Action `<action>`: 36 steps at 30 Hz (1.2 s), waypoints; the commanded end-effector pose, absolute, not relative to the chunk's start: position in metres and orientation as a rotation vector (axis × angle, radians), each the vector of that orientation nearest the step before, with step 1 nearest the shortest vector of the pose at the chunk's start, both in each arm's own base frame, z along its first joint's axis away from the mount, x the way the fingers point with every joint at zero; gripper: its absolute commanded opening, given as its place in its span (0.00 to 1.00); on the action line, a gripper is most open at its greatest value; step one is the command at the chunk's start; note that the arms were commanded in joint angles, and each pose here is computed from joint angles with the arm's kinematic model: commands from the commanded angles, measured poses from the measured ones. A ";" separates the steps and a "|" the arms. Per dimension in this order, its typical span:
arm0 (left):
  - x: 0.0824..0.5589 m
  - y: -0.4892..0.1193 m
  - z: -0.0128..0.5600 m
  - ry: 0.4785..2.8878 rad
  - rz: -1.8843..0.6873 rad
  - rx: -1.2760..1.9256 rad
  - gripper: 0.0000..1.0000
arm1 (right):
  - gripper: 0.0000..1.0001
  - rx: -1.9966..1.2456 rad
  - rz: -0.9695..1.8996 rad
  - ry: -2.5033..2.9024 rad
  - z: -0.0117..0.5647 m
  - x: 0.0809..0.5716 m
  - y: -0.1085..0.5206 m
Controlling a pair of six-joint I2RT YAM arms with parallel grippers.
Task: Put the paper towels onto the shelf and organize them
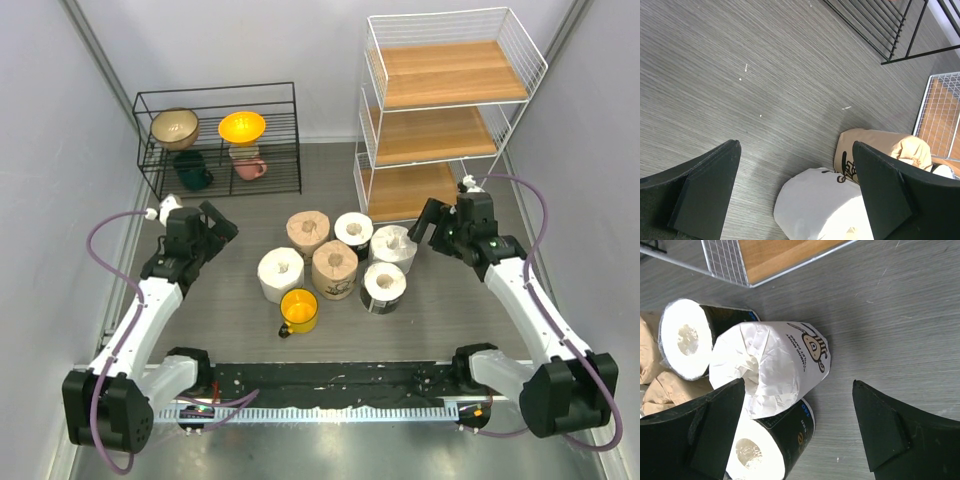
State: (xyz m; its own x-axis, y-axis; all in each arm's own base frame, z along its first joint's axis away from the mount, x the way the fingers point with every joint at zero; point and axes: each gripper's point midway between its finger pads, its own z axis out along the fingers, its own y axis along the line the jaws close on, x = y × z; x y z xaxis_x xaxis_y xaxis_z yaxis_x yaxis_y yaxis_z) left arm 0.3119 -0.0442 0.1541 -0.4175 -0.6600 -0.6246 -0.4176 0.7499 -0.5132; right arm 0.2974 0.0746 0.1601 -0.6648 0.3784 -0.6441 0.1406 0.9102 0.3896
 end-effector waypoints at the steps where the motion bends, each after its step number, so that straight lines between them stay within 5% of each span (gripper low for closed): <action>1: 0.312 -0.045 0.150 2.065 -0.354 -0.798 1.00 | 0.94 0.312 0.397 2.323 0.160 0.302 0.086; 36: 0.310 -0.046 0.143 2.072 -0.351 -0.781 1.00 | 0.85 0.358 0.169 2.380 0.121 0.316 0.101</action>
State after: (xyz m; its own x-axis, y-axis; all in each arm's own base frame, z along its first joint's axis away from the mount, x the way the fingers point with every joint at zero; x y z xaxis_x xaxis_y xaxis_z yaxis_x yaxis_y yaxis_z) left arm 0.3036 -0.0410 0.1356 -0.4342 -0.6484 -0.6254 -0.4319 0.7591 -0.4871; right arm 0.3045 0.0955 0.1081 -0.7418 0.2770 -0.6107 0.2054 0.9608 0.1863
